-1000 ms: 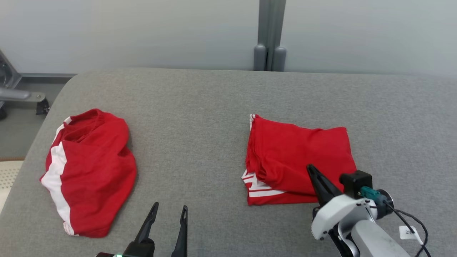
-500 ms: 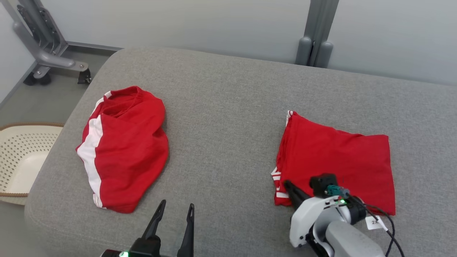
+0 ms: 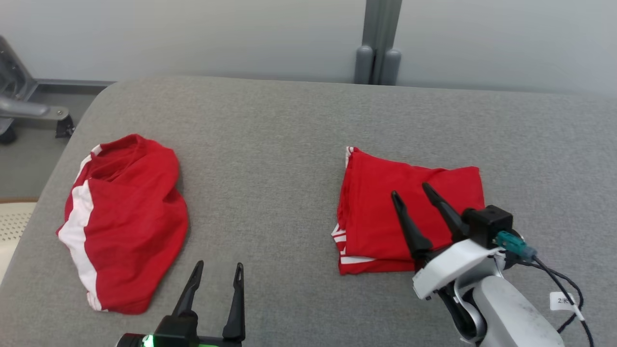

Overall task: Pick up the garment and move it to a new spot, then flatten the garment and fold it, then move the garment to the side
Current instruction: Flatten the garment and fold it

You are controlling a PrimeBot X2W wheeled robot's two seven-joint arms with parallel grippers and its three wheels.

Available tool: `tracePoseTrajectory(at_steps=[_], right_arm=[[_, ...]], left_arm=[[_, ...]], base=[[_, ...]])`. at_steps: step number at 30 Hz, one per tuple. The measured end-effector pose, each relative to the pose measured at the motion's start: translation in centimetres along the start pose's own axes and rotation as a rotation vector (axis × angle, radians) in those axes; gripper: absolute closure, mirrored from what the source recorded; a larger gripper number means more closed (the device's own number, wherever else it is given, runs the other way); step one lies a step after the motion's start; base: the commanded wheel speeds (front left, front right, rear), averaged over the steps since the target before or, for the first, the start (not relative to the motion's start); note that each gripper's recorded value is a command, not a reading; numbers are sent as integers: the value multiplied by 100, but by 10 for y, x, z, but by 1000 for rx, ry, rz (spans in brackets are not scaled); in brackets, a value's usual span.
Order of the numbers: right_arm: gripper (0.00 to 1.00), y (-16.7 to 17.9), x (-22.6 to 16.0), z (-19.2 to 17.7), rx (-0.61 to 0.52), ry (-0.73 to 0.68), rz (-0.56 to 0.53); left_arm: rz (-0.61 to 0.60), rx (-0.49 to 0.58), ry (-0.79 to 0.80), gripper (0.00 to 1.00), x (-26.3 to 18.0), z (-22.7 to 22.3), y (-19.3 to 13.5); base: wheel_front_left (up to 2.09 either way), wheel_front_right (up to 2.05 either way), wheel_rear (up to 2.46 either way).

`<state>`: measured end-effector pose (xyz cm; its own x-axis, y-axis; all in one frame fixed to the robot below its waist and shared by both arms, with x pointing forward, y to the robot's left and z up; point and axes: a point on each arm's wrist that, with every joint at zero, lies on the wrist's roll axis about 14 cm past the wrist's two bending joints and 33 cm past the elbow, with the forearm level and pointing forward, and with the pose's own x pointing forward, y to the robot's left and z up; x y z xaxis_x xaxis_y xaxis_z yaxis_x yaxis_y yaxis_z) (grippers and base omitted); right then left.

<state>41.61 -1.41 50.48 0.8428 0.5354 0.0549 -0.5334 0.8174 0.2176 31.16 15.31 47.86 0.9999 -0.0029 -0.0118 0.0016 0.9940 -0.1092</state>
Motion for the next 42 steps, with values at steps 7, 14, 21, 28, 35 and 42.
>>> tracePoseTrajectory(at_steps=[7,14,21,28,35,42], right_arm=[[0,-56,-52,45,-104,-129,-169],[0,-71,-99,66,-152,-184,-248],[0,-76,-138,67,-178,-191,-312],[0,-74,-158,57,-182,-164,-339],[0,-72,-162,53,-181,-157,-341],[0,-67,-163,51,-179,-155,-330]], left_arm=[[-63,2,-18,0,14,5,-15],[-105,12,-56,0,23,17,-26],[-117,15,-90,0,13,27,-29],[-117,14,-100,0,-1,28,-27],[-88,-35,-99,0,-10,28,-18],[-87,-21,-104,0,-14,29,-15]], base=[[0,0,0],[0,0,0],[0,0,0],[0,0,0],[0,0,0],[0,0,0]])
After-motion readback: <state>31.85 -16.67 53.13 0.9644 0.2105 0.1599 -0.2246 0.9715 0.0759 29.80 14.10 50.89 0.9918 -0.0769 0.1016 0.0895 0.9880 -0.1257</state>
